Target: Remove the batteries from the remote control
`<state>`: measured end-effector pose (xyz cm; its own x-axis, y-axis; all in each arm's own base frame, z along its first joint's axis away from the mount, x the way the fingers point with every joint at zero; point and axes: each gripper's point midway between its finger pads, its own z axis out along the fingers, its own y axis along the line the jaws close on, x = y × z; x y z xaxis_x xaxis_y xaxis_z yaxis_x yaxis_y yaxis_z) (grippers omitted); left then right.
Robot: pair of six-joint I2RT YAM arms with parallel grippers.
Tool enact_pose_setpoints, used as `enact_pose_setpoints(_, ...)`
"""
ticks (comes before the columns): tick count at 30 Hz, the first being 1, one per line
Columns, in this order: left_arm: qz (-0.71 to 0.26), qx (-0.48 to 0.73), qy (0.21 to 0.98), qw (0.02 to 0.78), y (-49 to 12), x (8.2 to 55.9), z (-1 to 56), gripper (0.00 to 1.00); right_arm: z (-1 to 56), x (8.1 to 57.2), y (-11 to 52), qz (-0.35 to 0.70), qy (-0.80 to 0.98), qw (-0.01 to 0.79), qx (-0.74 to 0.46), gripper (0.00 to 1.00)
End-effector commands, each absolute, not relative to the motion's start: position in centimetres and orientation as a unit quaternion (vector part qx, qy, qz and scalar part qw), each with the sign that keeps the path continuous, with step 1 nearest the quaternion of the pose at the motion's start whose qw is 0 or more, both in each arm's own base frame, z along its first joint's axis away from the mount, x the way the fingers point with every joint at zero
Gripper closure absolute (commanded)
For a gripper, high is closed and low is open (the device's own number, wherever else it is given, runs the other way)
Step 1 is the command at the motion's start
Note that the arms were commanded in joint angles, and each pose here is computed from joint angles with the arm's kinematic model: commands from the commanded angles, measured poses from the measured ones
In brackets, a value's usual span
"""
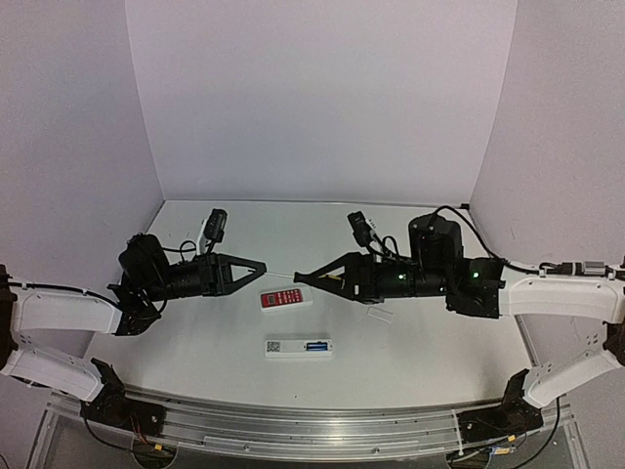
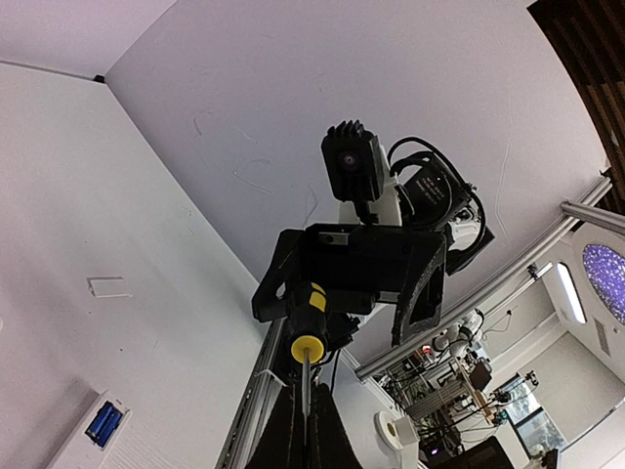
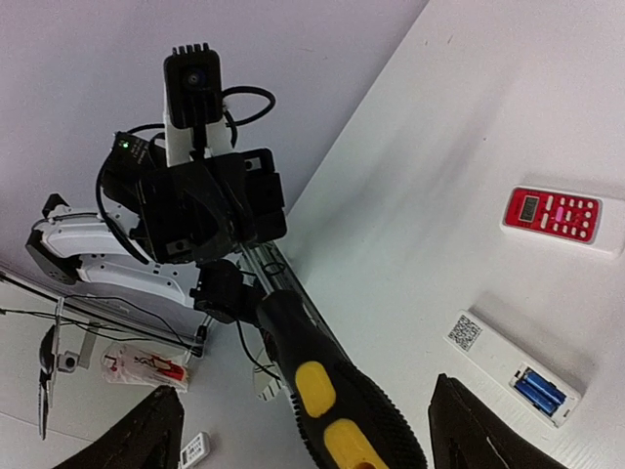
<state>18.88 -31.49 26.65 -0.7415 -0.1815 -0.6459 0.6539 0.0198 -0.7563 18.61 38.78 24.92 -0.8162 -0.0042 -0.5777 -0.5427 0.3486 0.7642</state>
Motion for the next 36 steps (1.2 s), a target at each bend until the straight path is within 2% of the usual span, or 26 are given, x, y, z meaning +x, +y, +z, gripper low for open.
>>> enact_pose_setpoints(1, -0.688, 0.198, 0.616, 0.329, -31.4, 18.7, 28.5, 1.00, 27.5, 18.5, 39.7, 0.599, 0.741, 0.256, -0.165, 0.19)
enact_pose_setpoints(13, -0.684, 0.178, 0.621, 0.340, -31.0, 19.2, 28.4, 1.00, 29.1, 17.4, 40.2, 0.640, 0.708, 0.237, -0.179, 0.29)
enact_pose_setpoints(29, -0.687, 0.178, 0.628, 0.321, -30.7, 18.5, 27.9, 1.00, 30.4, 17.2, 41.7, 0.674, 0.679, 0.222, -0.187, 0.53)
enact_pose_setpoints(30, -0.686, 0.178, 0.629, 0.319, -30.7, 18.4, 27.8, 1.00, 30.4, 17.3, 41.7, 0.675, 0.679, 0.222, -0.184, 0.55)
enact_pose_setpoints(36, -0.680, 0.185, 0.632, 0.323, -30.7, 18.3, 28.0, 1.00, 30.0, 17.8, 41.7, 0.672, 0.682, 0.231, -0.172, 0.88)
